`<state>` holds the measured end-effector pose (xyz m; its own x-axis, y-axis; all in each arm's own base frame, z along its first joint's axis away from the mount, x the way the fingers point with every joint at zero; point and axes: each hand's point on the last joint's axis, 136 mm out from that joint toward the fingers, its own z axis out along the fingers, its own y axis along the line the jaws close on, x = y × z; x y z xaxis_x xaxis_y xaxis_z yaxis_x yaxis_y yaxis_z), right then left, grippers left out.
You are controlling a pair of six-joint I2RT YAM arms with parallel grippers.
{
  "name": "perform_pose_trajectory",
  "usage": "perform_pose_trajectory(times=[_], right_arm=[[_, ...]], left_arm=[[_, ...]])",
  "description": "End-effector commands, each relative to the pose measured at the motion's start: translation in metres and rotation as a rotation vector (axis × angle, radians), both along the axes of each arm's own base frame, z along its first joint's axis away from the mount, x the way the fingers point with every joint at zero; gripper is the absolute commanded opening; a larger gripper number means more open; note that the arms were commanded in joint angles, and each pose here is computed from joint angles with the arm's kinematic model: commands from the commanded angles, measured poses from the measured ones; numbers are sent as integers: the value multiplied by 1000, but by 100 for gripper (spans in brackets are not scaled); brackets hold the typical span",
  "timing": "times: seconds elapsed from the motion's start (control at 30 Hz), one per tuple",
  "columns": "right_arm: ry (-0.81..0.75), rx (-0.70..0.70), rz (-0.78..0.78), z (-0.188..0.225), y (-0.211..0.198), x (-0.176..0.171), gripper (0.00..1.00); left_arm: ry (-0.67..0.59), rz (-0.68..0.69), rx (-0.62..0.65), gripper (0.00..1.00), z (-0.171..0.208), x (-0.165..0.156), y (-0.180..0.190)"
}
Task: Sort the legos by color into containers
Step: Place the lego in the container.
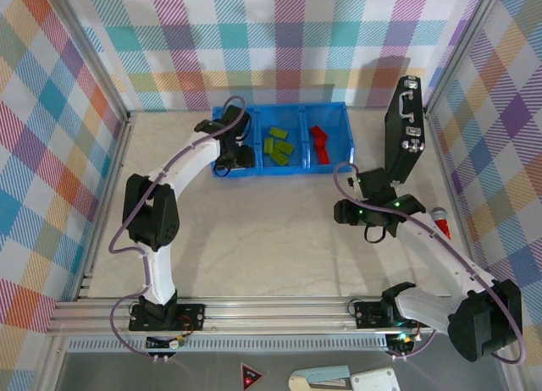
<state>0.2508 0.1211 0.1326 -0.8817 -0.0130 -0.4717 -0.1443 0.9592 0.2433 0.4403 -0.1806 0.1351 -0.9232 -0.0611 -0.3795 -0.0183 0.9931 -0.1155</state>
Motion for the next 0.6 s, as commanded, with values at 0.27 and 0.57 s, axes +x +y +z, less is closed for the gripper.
perform_pose_trajectory(times=[0.27,0.57], right_arm=[[3,-19,-26,8,-9,-9,49],[21,-23,-21,1,-8,-8,49]], left_arm=[[-56,6,52,62,5,68,14],[-162,55,60,62,6,119,29]])
